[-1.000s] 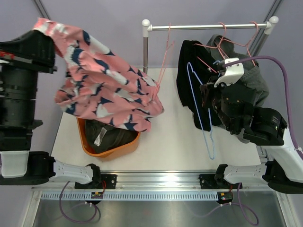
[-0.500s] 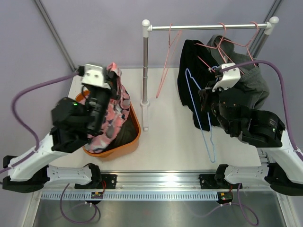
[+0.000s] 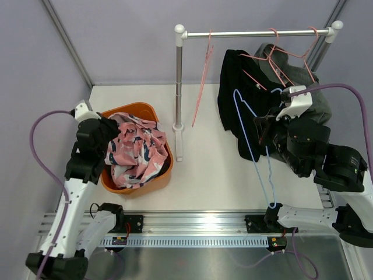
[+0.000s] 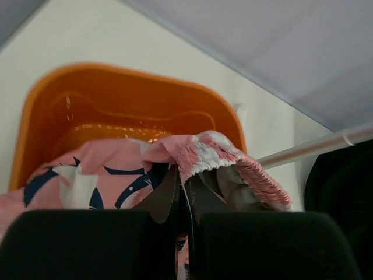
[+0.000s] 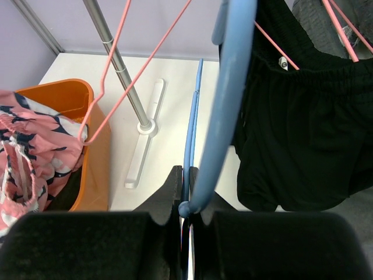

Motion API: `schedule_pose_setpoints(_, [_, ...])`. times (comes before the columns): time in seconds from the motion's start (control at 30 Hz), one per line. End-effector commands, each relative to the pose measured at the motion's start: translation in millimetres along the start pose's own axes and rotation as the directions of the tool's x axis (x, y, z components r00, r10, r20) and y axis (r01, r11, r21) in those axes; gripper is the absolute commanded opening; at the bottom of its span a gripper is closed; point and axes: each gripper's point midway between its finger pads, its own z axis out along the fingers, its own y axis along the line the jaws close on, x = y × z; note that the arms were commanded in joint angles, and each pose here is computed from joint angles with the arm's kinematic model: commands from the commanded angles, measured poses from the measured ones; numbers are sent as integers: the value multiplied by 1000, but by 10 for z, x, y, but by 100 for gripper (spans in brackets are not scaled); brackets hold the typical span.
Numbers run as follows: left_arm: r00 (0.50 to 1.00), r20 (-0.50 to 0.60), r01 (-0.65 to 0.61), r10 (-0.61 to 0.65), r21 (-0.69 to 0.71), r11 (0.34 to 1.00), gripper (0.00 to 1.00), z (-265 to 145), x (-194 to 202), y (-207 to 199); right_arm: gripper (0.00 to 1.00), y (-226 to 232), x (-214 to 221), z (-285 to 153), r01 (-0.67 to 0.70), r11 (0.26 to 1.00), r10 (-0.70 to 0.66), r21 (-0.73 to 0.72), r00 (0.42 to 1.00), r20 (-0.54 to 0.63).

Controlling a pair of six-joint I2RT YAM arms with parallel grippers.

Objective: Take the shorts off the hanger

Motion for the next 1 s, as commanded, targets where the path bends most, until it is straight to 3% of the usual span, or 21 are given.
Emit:
schedule_pose_setpoints(0.0, [910, -280, 332, -305, 54, 942, 0, 198, 823, 71, 0, -47, 6, -32, -23, 1000, 23, 5, 1000, 4])
schedule_pose_setpoints(0.1, [822, -354, 456, -446, -60, 888, 0, 399, 1321, 365, 0, -86, 24, -59, -24, 1000, 24, 9, 1000, 0])
schedule_pose_setpoints(0.23, [792, -346, 489, -503, -133, 862, 0, 499, 1561, 529, 0, -109, 58, -77, -22, 1000, 22, 9, 1000, -7])
schedule_pose_setpoints(0.33, [817, -312, 471, -486, -125, 873, 26, 501, 1438, 535, 0, -123, 95, -80, -16, 1000, 16, 11, 1000, -13])
schedule_pose_setpoints(0.37, [825, -306, 457, -474, -131, 880, 30, 479, 1396, 543, 0, -121, 112, -70, -13, 1000, 14, 12, 1000, -16])
schedule_pose_setpoints(0.47, [876, -236, 417, -421, -68, 906, 65, 419, 995, 436, 0, -106, 121, -52, -5, 1000, 6, 14, 1000, -20])
schedule_pose_setpoints(0.5, [887, -218, 404, -408, -61, 913, 83, 332, 893, 419, 0, -91, 123, -42, -4, 1000, 5, 11, 1000, -22])
schedule_pose_setpoints(0.57, [921, -139, 365, -365, -21, 931, 95, 241, 540, 351, 0, -74, 114, -32, -4, 1000, 4, 9, 1000, -21])
schedule_pose_setpoints(0.63, [942, -110, 318, -316, 0, 948, 99, 113, 359, 310, 0, -63, 112, -20, 3, 1000, -3, 9, 1000, -22])
schedule_pose_setpoints(0.8, [967, 16, 253, -255, 56, 966, 99, -159, -224, 165, 0, -9, 85, 31, 17, 1000, -16, 11, 1000, -22])
schedule_pose_setpoints(0.97, [977, 66, 187, -203, 194, 963, 99, -436, -482, -81, 0, 67, 15, 135, 61, 998, -61, 5, 998, -4])
